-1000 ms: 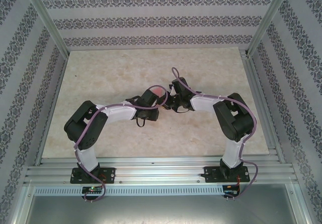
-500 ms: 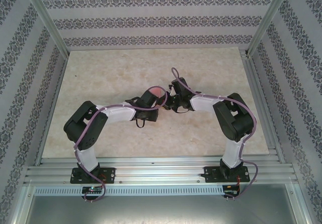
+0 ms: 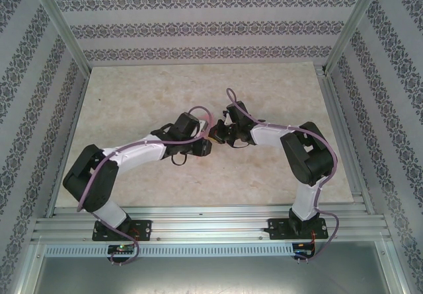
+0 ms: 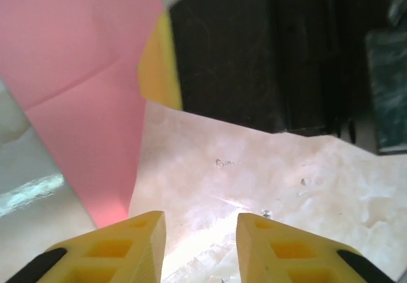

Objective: Fold a paper plane with a square sheet of paper (fold left side to right side)
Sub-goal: Fold the wing for the fifth time at the center of the table.

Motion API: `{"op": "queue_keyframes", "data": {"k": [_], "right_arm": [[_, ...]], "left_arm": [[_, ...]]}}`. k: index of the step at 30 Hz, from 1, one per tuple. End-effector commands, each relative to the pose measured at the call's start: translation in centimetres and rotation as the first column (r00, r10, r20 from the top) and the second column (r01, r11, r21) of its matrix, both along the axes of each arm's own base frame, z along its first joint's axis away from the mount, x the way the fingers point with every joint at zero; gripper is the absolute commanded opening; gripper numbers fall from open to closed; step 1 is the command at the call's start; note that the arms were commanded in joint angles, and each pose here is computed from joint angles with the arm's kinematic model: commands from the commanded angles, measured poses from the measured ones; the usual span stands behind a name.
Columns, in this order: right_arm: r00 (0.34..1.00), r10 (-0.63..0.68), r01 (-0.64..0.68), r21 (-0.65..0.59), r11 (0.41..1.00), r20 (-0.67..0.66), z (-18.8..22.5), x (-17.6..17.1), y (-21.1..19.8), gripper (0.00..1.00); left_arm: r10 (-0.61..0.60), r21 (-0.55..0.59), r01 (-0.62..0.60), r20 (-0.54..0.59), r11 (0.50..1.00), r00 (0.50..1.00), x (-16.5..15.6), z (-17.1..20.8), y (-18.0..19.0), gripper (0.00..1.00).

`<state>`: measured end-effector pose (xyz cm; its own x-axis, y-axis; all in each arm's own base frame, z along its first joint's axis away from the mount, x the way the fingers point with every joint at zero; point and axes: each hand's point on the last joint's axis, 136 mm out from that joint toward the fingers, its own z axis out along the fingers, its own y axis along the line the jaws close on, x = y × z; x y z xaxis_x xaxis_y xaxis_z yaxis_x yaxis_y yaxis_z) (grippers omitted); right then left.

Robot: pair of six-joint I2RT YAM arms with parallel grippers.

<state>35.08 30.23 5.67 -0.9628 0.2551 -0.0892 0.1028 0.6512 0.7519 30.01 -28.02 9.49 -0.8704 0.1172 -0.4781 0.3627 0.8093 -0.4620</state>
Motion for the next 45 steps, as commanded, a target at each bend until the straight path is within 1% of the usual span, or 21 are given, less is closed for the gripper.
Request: {"op": "queue_keyframes", "data": {"k": [1, 3, 5, 8, 11, 17, 22, 23, 25, 28, 31, 33, 36, 38, 45], "right_arm": [[1.0, 0.015, -0.015, 0.001, 1.0, 0.022, 0.7, 0.3, -0.1, 0.0], [1.0, 0.017, -0.017, 0.0, 1.0, 0.023, 0.7, 0.2, 0.0, 0.0], [1.0, 0.018, -0.018, 0.001, 1.0, 0.024, 0.8, 0.2, 0.0, 0.0], [1.0, 0.021, -0.021, -0.001, 1.0, 0.022, 0.8, 0.2, 0.0, 0.0], [0.999, 0.026, -0.027, 0.002, 1.0, 0.023, 0.9, 0.2, 0.1, 0.0], [0.999, 0.042, -0.042, 0.009, 0.999, 0.03, 1.4, 0.1, 0.5, 0.0], [0.997, 0.061, -0.061, 0.006, 0.998, 0.045, 2.1, 0.4, 0.9, 0.0], [0.997, 0.061, -0.061, -0.001, 0.998, 0.046, 2.1, 0.4, 0.8, 0.03], [0.997, 0.06, -0.059, -0.018, 0.998, 0.053, 2.2, 0.4, 0.4, 0.08], [0.997, 0.055, -0.052, -0.05, 0.997, 0.058, 2.1, 0.3, -0.4, 0.13], [0.997, 0.049, -0.046, -0.053, 0.998, 0.056, 2.0, 0.4, -0.7, 0.2], [0.997, 0.049, -0.047, -0.045, 0.998, 0.056, 2.0, 0.4, -0.6, 0.22], [0.997, 0.043, -0.041, -0.038, 0.998, 0.062, 2.2, 0.5, -0.5, 0.22], [0.997, 0.042, -0.04, -0.037, 0.999, 0.063, 2.2, 0.6, -0.5, 0.22], [0.998, 0.019, -0.019, -0.007, 1.0, 0.06, 2.5, 0.8, -0.3, 0.23]], "left_arm": [[0.02, -0.119, -0.025, -0.039, 0.993, 0.999, 1.3, 0.5, 0.9, 0.29], [0.034, -0.151, -0.043, -0.063, 0.988, 0.997, 2.4, 0.1, 1.1, 0.24], [0.048, -0.152, -0.06, -0.082, 0.987, 0.995, 3.6, -0.7, 1.4, 0.21], [0.07, -0.139, -0.085, -0.111, 0.987, 0.991, 5.3, -2.3, 1.8, 0.18], [0.088, -0.099, -0.102, -0.131, 0.99, 0.987, 6.4, -4.3, 2.0, 0.16], [0.11, -0.052, -0.121, -0.176, 0.991, 0.978, 6.7, -7.4, 2.2, 0.13], [0.108, -0.048, -0.118, -0.184, 0.992, 0.977, 6.2, -7.9, 2.4, 0.13], [0.105, -0.055, -0.116, -0.178, 0.992, 0.979, 6.1, -7.6, 2.4, 0.13], [0.096, -0.065, -0.107, -0.159, 0.992, 0.983, 6.0, -6.7, 2.4, 0.15], [0.085, -0.065, -0.092, -0.111, 0.994, 0.99, 5.9, -4.7, 2.7, 0.22], [0.069, -0.067, -0.073, -0.057, 0.995, 0.996, 5.6, -2.2, 3.1, 0.32], [0.059, -0.076, -0.059, -0.014, 0.995, 0.998, 5.3, -0.5, 3.3, 0.38], [0.025, -0.093, -0.023, 0.027, 0.995, 0.999, 4.4, 0.7, 3.2, 0.43], [-0.011, -0.088, 0.014, 0.043, 0.996, 0.999, 3.6, 0.5, 2.8, 0.47], [-0.103, -0.015, 0.105, 0.076, 0.994, 0.992, 2.1, -2.5, 1.5, 0.54]]}}
